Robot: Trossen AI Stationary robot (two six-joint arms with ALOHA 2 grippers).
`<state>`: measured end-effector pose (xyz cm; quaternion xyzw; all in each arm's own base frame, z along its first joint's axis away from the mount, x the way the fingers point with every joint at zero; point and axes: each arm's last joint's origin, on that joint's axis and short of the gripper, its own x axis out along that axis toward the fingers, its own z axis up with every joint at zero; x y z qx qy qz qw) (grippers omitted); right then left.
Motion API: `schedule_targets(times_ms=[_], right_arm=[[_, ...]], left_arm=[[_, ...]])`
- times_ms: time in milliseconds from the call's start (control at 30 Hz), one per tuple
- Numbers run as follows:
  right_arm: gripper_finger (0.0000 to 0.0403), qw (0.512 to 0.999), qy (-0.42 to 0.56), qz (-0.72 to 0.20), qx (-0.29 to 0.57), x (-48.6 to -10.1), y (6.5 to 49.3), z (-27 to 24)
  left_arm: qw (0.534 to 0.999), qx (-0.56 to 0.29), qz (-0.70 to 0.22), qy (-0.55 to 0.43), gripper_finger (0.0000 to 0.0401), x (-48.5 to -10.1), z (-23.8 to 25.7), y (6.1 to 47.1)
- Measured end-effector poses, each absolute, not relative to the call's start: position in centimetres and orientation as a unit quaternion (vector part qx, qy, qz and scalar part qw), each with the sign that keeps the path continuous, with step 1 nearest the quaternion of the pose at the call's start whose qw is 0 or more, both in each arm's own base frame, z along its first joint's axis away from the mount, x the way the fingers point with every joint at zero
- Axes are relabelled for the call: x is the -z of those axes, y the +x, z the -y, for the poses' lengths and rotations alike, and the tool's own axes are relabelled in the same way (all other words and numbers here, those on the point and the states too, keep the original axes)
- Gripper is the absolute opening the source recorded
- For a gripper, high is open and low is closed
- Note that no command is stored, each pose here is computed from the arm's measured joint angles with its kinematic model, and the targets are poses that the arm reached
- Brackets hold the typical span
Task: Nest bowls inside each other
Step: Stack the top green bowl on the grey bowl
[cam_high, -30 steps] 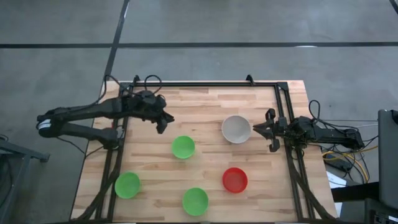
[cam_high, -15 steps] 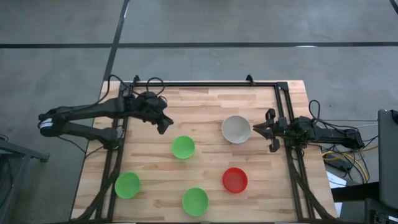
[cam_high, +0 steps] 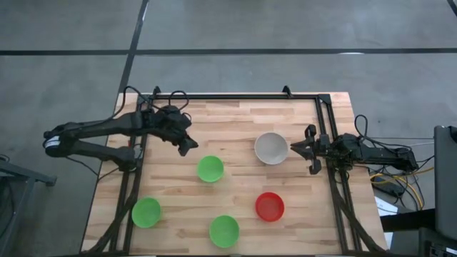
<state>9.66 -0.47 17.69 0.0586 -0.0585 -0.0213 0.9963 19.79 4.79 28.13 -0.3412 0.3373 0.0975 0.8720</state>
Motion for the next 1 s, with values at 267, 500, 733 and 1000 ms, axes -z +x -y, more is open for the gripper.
schedule_targets(times_ms=[267, 500, 733, 1000], right_arm=[[0.0052, 0.996, 0.058, 0.058, 0.021, -17.7, 9.7, 0.5], [0.0052, 0.996, 0.058, 0.058, 0.021, -17.7, 9.7, 0.5], [0.0052, 0.996, 0.058, 0.059, 0.021, -17.7, 9.7, 0.5], [0.0052, 0.996, 0.058, 0.059, 0.021, -17.7, 9.7, 0.5]], left_arm=[[0.855, -0.102, -0.366, -0.353, 0.0067, -27.0, -5.1, 21.0], [0.831, -0.111, -0.383, -0.389, 0.0067, -26.4, -5.4, 22.4], [0.810, -0.124, -0.410, -0.402, 0.0067, -25.7, -5.7, 23.2], [0.766, -0.123, -0.456, -0.437, 0.0067, -23.8, -5.6, 23.7]])
